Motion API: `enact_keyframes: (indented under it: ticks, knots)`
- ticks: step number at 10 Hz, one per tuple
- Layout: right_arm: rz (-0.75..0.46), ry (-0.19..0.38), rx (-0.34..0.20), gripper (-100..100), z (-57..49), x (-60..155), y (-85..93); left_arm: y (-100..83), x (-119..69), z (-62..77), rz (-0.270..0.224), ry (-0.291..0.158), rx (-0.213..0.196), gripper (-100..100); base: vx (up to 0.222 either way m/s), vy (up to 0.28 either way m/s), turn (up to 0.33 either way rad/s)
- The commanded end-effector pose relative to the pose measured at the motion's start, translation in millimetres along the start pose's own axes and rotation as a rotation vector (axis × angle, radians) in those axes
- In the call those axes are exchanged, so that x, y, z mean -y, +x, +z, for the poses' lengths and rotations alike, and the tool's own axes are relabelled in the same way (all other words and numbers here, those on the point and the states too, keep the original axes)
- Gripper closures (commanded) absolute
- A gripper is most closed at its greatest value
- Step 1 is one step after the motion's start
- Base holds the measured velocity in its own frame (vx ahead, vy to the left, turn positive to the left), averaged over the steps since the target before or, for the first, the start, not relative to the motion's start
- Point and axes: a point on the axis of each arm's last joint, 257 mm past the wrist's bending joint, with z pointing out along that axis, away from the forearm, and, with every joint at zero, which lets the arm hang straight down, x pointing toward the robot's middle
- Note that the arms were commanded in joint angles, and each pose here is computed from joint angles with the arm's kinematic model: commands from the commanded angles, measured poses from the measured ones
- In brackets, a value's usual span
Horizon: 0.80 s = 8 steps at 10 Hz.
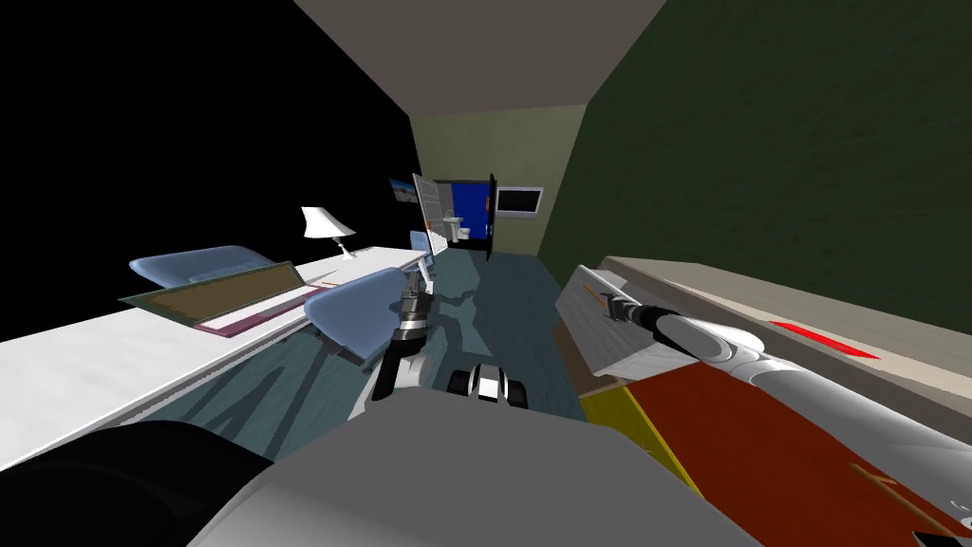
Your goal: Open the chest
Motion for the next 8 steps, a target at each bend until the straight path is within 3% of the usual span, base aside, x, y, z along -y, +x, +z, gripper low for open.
enact_keyframes:
  ticks: [1, 2, 8]
  knots:
    - [-0.001, 0.0, 0.0, -100, -0.3, 0.9, 0.2, 0.1, 0.0, 0.0, 0.0, 0.0, 0.0, 0, -0.001, -0.015, 0.0]
    - [-0.001, 0.0, 0.0, 100, -0.3, 0.8, 0.2, 0.1, 0.0, 0.0, 0.0, 0.0, 0.0, 0, -0.001, -0.008, -0.001]
    - [0.006, -0.001, -0.001, 100, -0.6, 2.3, 1.2, 0.2, 0.1, 0.0, -0.001, 0.0, 0.0, 0, -0.001, 0.152, 0.009]
